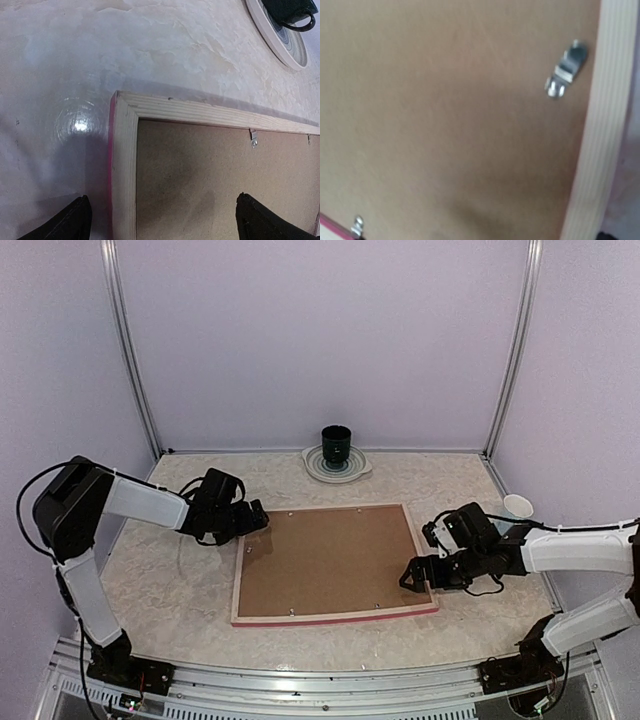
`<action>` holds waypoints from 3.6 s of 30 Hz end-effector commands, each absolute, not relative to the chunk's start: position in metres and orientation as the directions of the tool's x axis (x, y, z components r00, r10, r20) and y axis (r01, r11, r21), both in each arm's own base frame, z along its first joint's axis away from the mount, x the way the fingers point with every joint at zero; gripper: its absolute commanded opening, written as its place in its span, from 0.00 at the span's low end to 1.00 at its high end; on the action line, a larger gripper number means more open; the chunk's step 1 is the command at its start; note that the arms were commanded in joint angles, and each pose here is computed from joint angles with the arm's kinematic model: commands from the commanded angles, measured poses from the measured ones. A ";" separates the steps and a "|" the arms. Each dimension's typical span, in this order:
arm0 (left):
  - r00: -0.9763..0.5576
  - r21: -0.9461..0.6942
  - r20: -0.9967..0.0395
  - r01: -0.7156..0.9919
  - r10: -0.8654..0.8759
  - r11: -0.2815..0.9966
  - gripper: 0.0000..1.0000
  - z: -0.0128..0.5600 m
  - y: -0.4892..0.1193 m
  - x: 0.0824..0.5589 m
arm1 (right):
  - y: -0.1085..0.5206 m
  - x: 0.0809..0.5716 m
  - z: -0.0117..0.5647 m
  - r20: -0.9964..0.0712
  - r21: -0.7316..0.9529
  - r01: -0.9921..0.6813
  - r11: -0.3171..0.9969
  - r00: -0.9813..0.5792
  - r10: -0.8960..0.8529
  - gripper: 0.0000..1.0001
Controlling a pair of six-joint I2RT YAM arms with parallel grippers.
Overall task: Put the photo into the frame
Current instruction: Rotate the photo frame at the center of the board, then press the fastener onto the backboard.
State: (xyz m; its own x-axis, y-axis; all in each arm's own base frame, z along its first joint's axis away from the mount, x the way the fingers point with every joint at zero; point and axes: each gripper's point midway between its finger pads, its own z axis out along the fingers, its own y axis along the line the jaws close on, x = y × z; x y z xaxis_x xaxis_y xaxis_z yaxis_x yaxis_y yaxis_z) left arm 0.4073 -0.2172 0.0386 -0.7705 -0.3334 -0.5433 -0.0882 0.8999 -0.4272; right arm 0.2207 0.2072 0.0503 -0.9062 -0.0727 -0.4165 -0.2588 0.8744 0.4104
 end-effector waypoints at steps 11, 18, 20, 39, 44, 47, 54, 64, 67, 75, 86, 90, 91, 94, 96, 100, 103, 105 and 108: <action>-0.810 -0.399 -0.524 -0.038 -0.262 0.916 0.99 0.040 -0.188 0.343 | 0.207 0.262 0.057 -0.465 0.355 -0.246 0.902 -0.883 -0.058 0.99; -0.822 -0.344 -0.526 -0.029 -0.218 0.938 0.98 0.030 -0.184 0.340 | 0.206 0.266 0.056 -0.470 0.353 -0.248 0.902 -0.881 -0.059 0.99; -0.819 -0.330 -0.534 -0.029 -0.212 0.943 0.95 0.031 -0.183 0.340 | 0.205 0.266 0.056 -0.470 0.351 -0.250 0.902 -0.881 -0.061 0.99; -0.846 -0.191 -0.524 0.004 -0.098 0.982 0.79 0.026 -0.188 0.335 | 0.203 0.266 0.052 -0.467 0.358 -0.254 0.898 -0.882 -0.063 0.99; -0.853 -0.171 -0.514 0.000 -0.089 0.985 0.73 0.019 -0.187 0.335 | 0.201 0.265 0.050 -0.467 0.358 -0.253 0.899 -0.882 -0.062 0.99; -0.857 -0.171 -0.508 -0.001 -0.089 0.985 0.69 0.017 -0.187 0.335 | 0.201 0.264 0.049 -0.465 0.361 -0.253 0.897 -0.883 -0.062 0.99; -0.866 -0.162 -0.493 -0.001 -0.081 0.987 0.66 0.009 -0.188 0.334 | 0.201 0.266 0.051 -0.468 0.364 -0.254 0.896 -0.882 -0.060 0.99; -0.876 -0.179 -0.473 -0.006 -0.091 0.984 0.58 0.001 -0.187 0.331 | 0.201 0.267 0.054 -0.472 0.363 -0.255 0.896 -0.879 -0.059 0.99; -0.878 -0.192 -0.469 -0.008 -0.098 0.981 0.56 0.000 -0.187 0.330 | 0.201 0.268 0.055 -0.475 0.362 -0.258 0.896 -0.878 -0.061 0.99; -0.877 -0.213 -0.468 -0.004 -0.106 0.977 0.59 0.004 -0.188 0.329 | 0.201 0.268 0.057 -0.475 0.359 -0.258 0.897 -0.878 -0.062 0.99; -0.849 -0.180 -0.516 -0.018 -0.110 0.983 0.61 0.031 -0.177 0.335 | 0.202 0.269 0.058 -0.475 0.366 -0.260 0.894 -0.878 -0.060 0.99; -0.853 -0.166 -0.511 -0.021 -0.104 0.986 0.61 0.027 -0.175 0.335 | 0.201 0.268 0.055 -0.471 0.368 -0.257 0.894 -0.880 -0.059 0.99; -0.854 -0.163 -0.510 -0.022 -0.103 0.986 0.61 0.026 -0.175 0.336 | 0.201 0.267 0.055 -0.470 0.369 -0.257 0.893 -0.881 -0.059 0.99; -0.862 -0.154 -0.499 -0.018 -0.093 0.988 0.61 0.019 -0.177 0.337 | 0.201 0.266 0.054 -0.468 0.370 -0.257 0.892 -0.882 -0.060 0.99; -0.866 -0.142 -0.493 -0.017 -0.085 0.990 0.60 0.016 -0.178 0.338 | 0.201 0.267 0.055 -0.470 0.370 -0.257 0.893 -0.880 -0.059 0.99; -0.869 -0.118 -0.491 -0.010 -0.067 0.993 0.60 0.015 -0.179 0.338 | 0.200 0.266 0.055 -0.474 0.365 -0.259 0.894 -0.878 -0.061 0.99; -0.873 -0.094 -0.486 -0.005 -0.051 0.996 0.60 0.014 -0.178 0.335 | 0.199 0.266 0.054 -0.474 0.362 -0.259 0.895 -0.878 -0.063 0.99; -0.877 -0.086 -0.479 0.000 -0.042 0.996 0.59 0.012 -0.178 0.333 | 0.200 0.266 0.054 -0.474 0.364 -0.260 0.895 -0.878 -0.062 0.99; -0.876 -0.063 -0.482 0.000 -0.030 0.998 0.56 0.012 -0.178 0.331 | 0.200 0.267 0.053 -0.472 0.363 -0.259 0.895 -0.879 -0.063 0.99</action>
State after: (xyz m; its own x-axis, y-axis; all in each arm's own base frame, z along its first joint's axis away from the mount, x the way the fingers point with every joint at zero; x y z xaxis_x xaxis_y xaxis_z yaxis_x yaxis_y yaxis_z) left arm 0.3419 -0.1846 0.0248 -0.8504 -0.0823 -0.5197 -0.0069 0.9894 -0.1454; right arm 0.2649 0.2019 0.0528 -0.8827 -0.0638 -0.4655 -0.2570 0.8950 0.3647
